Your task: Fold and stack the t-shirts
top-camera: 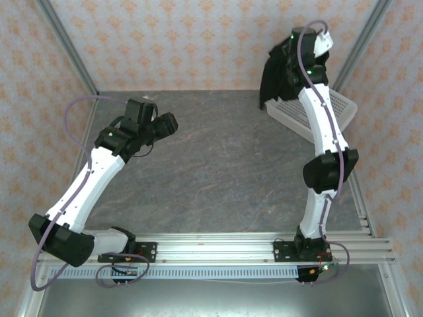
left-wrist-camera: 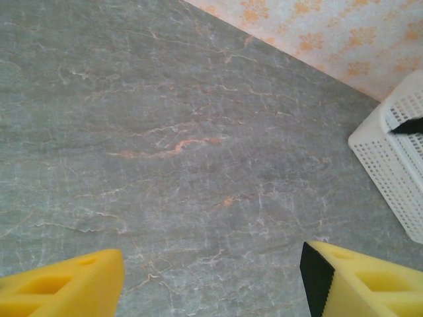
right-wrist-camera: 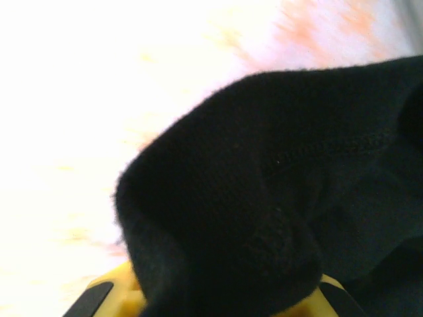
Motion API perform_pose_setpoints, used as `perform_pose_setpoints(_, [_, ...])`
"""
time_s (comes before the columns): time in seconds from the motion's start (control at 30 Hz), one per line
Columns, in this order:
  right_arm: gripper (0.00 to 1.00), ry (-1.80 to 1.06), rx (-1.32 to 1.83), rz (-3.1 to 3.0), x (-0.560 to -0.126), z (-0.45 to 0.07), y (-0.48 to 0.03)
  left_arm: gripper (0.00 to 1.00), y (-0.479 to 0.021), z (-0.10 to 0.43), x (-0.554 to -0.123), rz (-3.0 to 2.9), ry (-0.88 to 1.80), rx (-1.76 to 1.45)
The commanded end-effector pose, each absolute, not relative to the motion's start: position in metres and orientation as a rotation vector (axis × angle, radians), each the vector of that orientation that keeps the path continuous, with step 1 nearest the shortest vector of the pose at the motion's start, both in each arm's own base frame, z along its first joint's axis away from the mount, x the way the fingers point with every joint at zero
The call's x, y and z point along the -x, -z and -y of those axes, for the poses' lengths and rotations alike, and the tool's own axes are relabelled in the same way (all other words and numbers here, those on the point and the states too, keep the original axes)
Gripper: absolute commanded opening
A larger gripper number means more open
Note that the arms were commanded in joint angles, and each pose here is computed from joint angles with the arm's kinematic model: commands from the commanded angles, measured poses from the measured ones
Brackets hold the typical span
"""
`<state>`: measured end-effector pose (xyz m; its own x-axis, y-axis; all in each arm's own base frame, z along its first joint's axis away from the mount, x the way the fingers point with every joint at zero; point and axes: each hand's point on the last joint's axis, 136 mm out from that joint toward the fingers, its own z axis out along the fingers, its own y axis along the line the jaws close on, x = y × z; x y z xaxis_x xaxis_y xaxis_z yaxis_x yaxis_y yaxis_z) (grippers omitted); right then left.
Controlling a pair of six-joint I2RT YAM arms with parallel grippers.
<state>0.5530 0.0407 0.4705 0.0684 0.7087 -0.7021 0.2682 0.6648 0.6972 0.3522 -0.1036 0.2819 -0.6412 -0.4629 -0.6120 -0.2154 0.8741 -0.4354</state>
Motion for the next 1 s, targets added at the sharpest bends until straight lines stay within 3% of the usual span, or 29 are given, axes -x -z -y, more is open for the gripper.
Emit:
perform_pose_setpoints(0.0, [0.0, -0.413, -0.668, -1.485, -0.519, -0.077, -0.527, 0.73, -0.282, 0.081, -0.349, -2.266, 0.272, 0.549])
perform_pose_setpoints(0.17, [0.0, -0.515, -0.447, -1.721, -0.485, -0.18, -0.476, 0.75, -0.288, 0.048, -0.338, -2.236, 0.09, 0.647])
perform_pose_setpoints(0.33, [0.01, -0.685, -0.245, -2.051, -0.43, -0.286, -0.354, 0.77, -0.283, 0.041, -0.333, -2.26, 0.056, 0.645])
perform_pose_setpoints(0.4, [0.21, -0.662, -0.162, -2.192, -0.404, -0.311, -0.301, 0.77, -0.276, 0.042, -0.33, -2.283, 0.058, 0.639])
perform_pose_setpoints(0.43, [0.37, -0.636, -0.142, -2.268, -0.391, -0.316, -0.275, 0.78, -0.271, 0.044, -0.328, -2.298, 0.067, 0.635])
perform_pose_setpoints(0.5, [0.59, -0.618, -0.114, -2.375, -0.374, -0.317, -0.237, 0.79, -0.259, 0.047, -0.324, -2.336, 0.082, 0.627])
perform_pose_setpoints(0.6, [0.73, -0.535, -0.1, -2.453, -0.357, -0.298, -0.206, 0.79, -0.24, 0.056, -0.317, -2.404, 0.128, 0.613])
perform_pose_setpoints(0.73, [0.75, -0.397, -0.161, -2.48, -0.348, -0.257, -0.195, 0.79, -0.214, 0.071, -0.31, -2.501, 0.193, 0.59])
perform_pose_setpoints(0.97, [0.59, -0.309, -0.273, -2.605, -0.346, -0.214, -0.156, 0.78, -0.177, 0.098, -0.314, -2.642, 0.212, 0.524])
